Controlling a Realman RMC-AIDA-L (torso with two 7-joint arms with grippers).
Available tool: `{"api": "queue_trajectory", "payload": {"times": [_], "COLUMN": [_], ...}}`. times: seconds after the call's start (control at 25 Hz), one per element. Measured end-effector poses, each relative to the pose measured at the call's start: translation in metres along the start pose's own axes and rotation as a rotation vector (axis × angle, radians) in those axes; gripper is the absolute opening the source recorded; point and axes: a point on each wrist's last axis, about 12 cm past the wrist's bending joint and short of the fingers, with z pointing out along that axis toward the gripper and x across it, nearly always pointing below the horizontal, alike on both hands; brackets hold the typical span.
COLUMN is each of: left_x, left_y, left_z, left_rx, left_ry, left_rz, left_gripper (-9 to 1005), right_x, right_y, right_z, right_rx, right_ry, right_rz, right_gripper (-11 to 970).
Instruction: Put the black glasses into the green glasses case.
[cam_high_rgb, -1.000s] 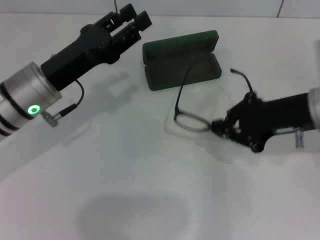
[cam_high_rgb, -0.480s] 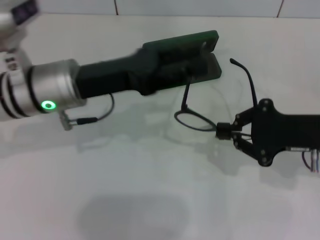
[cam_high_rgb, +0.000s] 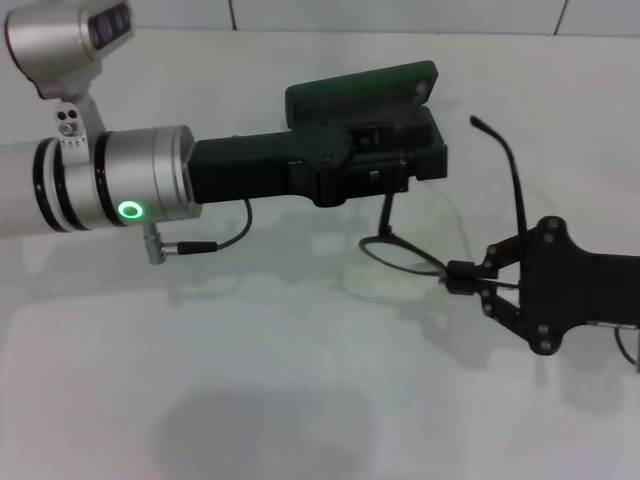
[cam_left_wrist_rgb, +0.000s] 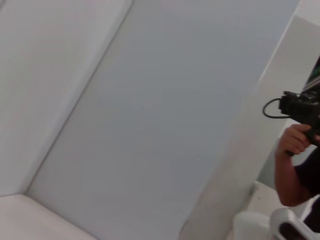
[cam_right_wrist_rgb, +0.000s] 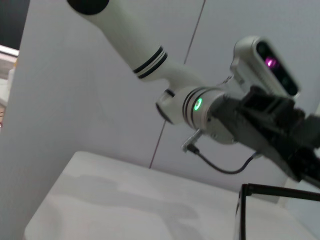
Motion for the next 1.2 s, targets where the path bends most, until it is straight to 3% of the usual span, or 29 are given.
{"api": "queue_trajectory", "payload": {"times": [0.2, 0.76, 1.04, 1.2], "left_x": [0.004, 0.012, 0.007, 0.002], "left_y": [0.001, -0.001, 0.0, 0.007], "left_z": [-0.001, 0.022, 0.021, 0.008], "left_rx": [-0.015, 0.042, 0.036, -0.035], "left_ry": [0.016, 0.186, 0.178, 0.115], "left_rz": [-0.033, -0.121, -0.117, -0.112], "left_gripper": [578, 577, 576, 576], "right_x": [0.001, 0.002, 0.001, -0.003], "right_y": [0.003, 0.008, 0.012, 0.016], "right_z": [-0.003, -0.003, -0.004, -0.01], "right_rx": [0.012, -0.004, -0.021, -0.036], "right_ry": [-0.013, -0.03, -0.053, -0.088], "right_rz": [-0.009, -0.035, -0.035, -0.06], "right_gripper": [51, 52, 52, 52]}}
